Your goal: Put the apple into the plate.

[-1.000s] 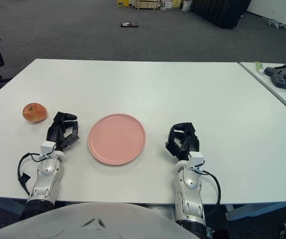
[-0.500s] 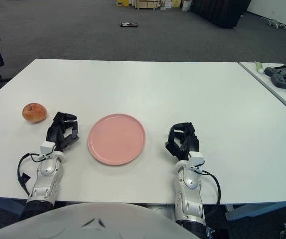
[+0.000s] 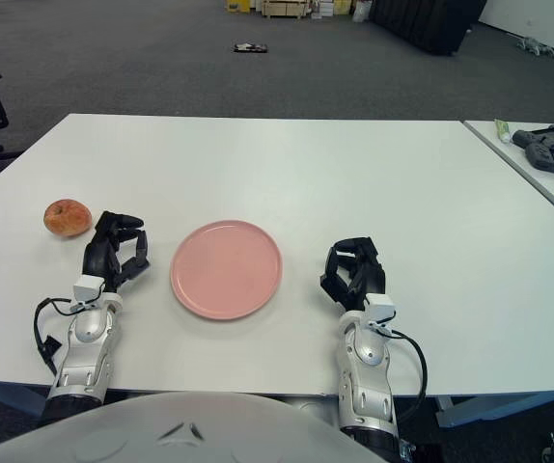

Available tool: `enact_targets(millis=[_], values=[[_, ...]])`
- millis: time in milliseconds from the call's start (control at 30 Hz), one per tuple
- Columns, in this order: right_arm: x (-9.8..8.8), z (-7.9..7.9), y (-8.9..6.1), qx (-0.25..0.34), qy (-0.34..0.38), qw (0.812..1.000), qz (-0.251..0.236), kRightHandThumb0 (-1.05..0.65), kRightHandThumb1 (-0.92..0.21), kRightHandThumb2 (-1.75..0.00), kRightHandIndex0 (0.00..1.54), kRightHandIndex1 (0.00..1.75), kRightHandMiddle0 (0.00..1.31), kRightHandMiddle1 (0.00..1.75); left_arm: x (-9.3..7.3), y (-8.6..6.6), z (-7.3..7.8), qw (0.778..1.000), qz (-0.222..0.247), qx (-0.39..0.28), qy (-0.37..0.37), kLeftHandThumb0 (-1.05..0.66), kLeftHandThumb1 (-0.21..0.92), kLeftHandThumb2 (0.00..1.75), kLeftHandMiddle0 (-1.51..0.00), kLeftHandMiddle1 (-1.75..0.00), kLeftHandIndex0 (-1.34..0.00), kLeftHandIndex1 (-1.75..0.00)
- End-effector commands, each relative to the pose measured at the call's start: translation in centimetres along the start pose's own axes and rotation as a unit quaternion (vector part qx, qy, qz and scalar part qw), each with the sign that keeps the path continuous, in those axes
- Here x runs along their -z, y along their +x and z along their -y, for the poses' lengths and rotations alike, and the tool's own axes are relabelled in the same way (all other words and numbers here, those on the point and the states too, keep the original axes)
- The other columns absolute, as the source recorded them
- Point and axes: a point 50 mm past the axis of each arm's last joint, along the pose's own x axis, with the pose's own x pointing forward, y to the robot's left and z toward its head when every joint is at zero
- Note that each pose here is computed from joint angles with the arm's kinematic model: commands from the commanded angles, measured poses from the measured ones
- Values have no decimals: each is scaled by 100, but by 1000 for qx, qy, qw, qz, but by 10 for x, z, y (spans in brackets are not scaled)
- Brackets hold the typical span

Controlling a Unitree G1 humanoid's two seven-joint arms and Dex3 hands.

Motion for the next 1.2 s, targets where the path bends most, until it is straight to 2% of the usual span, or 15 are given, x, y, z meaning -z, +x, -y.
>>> enact_targets(millis=[0, 67, 167, 267, 300, 333, 400, 500, 533, 567, 633, 700, 867, 967, 1167], values=[[1, -2, -1, 2, 6, 1000, -5, -40, -61, -95, 72, 175, 39, 175, -8, 1, -3, 999, 24, -17, 25, -40, 58, 100, -64, -168, -41, -175], [1, -2, -1, 1, 6, 1000, -4, -40, -61, -95, 71, 175, 39, 175, -9, 1, -4, 999, 29, -21, 37, -40, 58, 99, -63, -168, -41, -175], [1, -2, 0, -1, 2, 1000, -1, -40, -61, -95, 72, 175, 39, 175, -18, 6, -13, 980, 92, -52, 170, -40, 60, 97, -62, -168, -40, -175], [2, -2, 0, -3, 2, 1000, -1, -40, -60, -96, 73, 175, 39, 175, -16, 17, -22, 961, 125, -80, 232, -39, 62, 94, -58, -166, -38, -175], [2, -2, 0, -3, 2, 1000, -2, -40, -60, -96, 73, 175, 39, 175, -15, 19, -24, 957, 131, -87, 245, -39, 66, 89, -55, -163, -35, -175], [2, -2, 0, -2, 2, 1000, -2, -40, -60, -96, 74, 175, 39, 175, -14, 20, -24, 953, 136, -92, 254, -37, 76, 76, -50, -157, -29, -175], [2, -2, 0, -3, 1, 1000, -2, -40, -60, -97, 74, 175, 40, 175, -14, 22, -24, 948, 143, -97, 267, -36, 84, 65, -43, -148, -24, -175], [2, -2, 0, -3, 2, 1000, 0, -40, -60, -97, 74, 175, 40, 175, -16, 36, -25, 938, 147, -101, 296, -35, 89, 57, -28, -132, -20, -175], [2, -2, 0, -4, 2, 1000, 1, -40, -59, -97, 74, 175, 40, 175, -17, 41, -25, 936, 147, -103, 304, -45, 90, 70, -18, -124, -13, -160], [2, -2, 0, -3, 2, 1000, 1, -40, -59, -97, 74, 175, 40, 175, -19, 48, -26, 931, 145, -106, 319, -49, 91, 74, -15, -121, -10, -154], [2, -2, 0, -3, 3, 1000, 2, -40, -59, -98, 74, 175, 40, 175, -21, 55, -27, 923, 143, -112, 339, -60, 91, 80, -6, -99, -4, -130], [2, -2, 0, -1, 2, 1000, 1, -40, -59, -98, 74, 175, 40, 175, -21, 57, -28, 917, 138, -120, 354, -66, 92, 80, -3, -82, -2, -116], [3, 0, 0, 5, -6, 1000, -1, -40, -58, -99, 73, 175, 41, 175, -19, 61, -31, 903, 106, -125, 396, -80, 92, 69, 0, -26, 0, -76], [3, 1, 1, 7, -7, 1000, -2, -40, -58, -99, 73, 175, 41, 175, -18, 68, -36, 900, 73, -113, 415, -87, 92, 61, 0, -9, 0, -53], [3, 1, 1, 5, -5, 1000, -4, -41, -58, -100, 74, 175, 41, 175, -12, 85, -42, 895, 22, -96, 435, -98, 85, 49, 0, -1, 0, -10]])
